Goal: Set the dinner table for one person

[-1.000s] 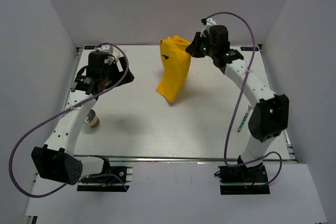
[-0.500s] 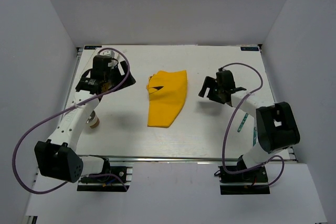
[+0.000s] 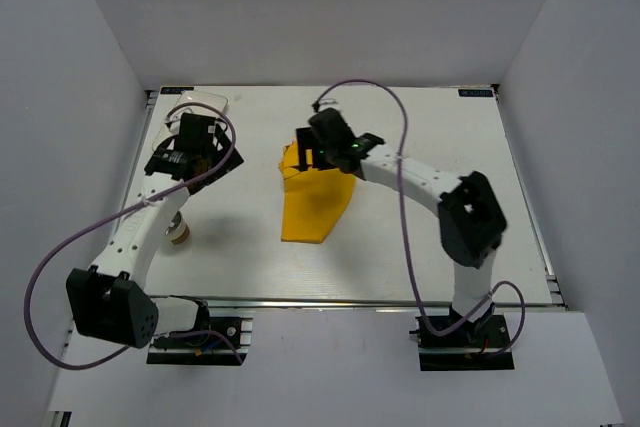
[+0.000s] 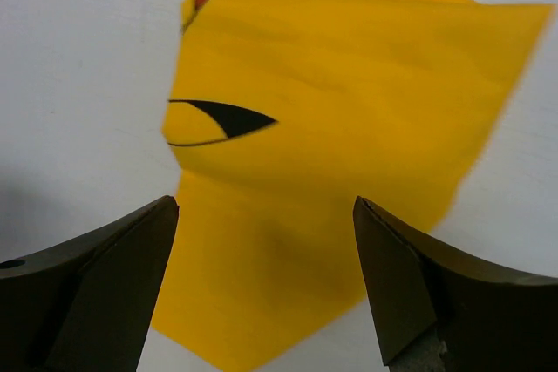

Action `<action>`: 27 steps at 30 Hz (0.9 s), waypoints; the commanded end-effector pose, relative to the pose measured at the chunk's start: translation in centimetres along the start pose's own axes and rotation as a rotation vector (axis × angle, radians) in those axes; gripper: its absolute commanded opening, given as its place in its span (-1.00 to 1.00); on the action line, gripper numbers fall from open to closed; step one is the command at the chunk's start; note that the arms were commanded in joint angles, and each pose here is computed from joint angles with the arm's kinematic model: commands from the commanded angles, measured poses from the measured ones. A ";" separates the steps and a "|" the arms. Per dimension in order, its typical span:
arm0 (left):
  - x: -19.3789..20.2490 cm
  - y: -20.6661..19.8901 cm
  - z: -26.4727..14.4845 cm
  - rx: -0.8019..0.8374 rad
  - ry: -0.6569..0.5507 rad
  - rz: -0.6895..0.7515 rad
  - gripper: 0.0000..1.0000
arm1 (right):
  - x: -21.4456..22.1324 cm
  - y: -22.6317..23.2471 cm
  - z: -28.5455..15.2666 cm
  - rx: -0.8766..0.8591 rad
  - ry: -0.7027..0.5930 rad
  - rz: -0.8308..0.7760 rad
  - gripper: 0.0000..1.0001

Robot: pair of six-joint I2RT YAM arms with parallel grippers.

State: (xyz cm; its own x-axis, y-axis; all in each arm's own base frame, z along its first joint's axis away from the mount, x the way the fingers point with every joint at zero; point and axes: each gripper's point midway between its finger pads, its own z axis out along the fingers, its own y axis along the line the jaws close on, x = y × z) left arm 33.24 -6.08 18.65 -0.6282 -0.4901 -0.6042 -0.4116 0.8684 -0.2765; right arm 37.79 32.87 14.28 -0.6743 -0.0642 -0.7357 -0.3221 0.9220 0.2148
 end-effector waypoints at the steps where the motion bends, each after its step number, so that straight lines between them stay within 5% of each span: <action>1: -3.6 2.4 -4.0 -0.087 -0.185 -0.116 0.96 | 0.1 0.1 1.6 0.214 0.053 -0.051 0.71; 2: -3.7 2.5 -4.3 -0.082 -0.196 -0.110 0.96 | 2.6 1.9 3.8 0.223 0.111 -0.098 0.68; 3: -3.9 2.4 -4.7 -0.064 -0.209 -0.108 0.96 | -0.3 4.0 3.8 0.212 0.052 -0.077 0.61; 8: -3.2 2.3 -4.5 -0.054 -0.173 -0.037 0.96 | 2.5 4.7 6.7 0.327 0.080 -0.118 0.26; 11: -2.4 1.9 -3.7 -0.024 -0.143 0.008 0.96 | 2.4 4.6 7.4 0.345 0.051 -0.125 0.24; 27: -1.0 0.9 -2.4 0.047 -0.094 0.091 0.96 | 2.5 7.6 9.7 0.287 0.003 -0.137 0.59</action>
State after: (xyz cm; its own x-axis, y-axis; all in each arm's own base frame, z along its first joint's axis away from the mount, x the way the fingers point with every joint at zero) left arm 31.76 -4.56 20.35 -0.5982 -0.4159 -0.6850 -0.3576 0.9035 -0.2363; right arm 39.30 42.29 7.06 -0.6727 -0.2391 -0.7002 -0.2402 0.9657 -0.0989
